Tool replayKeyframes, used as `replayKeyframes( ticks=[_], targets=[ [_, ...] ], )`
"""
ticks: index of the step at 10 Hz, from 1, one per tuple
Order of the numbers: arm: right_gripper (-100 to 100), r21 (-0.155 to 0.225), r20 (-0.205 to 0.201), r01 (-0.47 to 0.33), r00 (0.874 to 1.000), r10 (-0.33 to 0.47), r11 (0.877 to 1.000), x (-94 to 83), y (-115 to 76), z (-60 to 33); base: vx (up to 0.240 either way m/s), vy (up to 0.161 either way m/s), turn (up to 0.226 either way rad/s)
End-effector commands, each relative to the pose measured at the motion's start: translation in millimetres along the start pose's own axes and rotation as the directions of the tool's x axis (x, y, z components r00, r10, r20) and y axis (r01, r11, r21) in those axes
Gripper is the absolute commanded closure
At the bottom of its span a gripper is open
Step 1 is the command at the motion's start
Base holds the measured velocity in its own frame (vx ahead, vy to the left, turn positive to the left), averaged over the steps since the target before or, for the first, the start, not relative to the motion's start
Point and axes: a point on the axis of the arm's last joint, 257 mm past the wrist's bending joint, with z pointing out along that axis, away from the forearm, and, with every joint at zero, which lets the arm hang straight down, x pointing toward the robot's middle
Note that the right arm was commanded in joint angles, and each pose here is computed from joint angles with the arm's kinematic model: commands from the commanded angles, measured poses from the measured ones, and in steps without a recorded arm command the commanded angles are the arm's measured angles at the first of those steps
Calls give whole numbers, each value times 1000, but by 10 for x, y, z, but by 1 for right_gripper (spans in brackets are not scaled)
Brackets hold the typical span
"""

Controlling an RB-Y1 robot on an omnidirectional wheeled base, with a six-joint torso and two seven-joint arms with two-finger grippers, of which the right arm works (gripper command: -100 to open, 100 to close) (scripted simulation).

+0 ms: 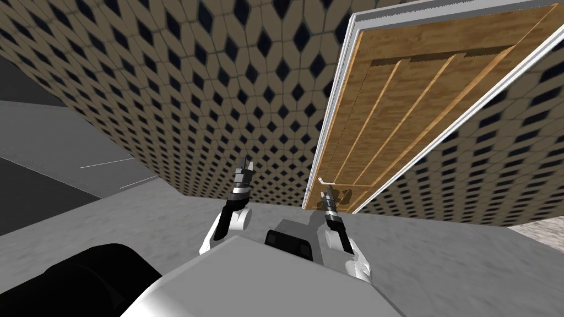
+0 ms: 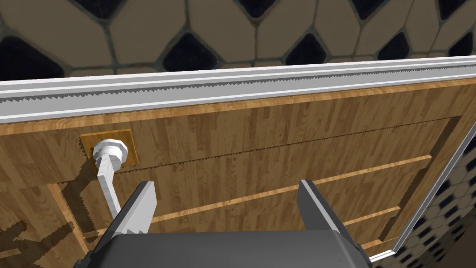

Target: Pull the door open

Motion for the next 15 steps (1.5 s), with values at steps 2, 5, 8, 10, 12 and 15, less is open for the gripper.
replayKeyframes(
  ticks=[2, 5, 8, 10, 12, 15],
  targets=[
    [-100, 41, 9, 4, 1000, -4, 999, -76, -193, -50, 17, -73, 76],
    [-100, 84, 18, 8, 1000, -10, 996, -150, -396, -99, 20, -100, 114],
    [-100, 120, 27, 12, 1000, -16, 993, -218, -561, -141, 14, -82, 93],
    [-100, 148, 35, 16, 999, -21, 989, -278, -687, -173, 20, -89, 130],
    [-100, 167, 40, 17, 999, -24, 986, -313, -769, -208, -6, -64, 30],
    [-100, 207, 52, 21, 998, -32, 978, -395, -934, -274, 4, -102, 107]
  ],
)
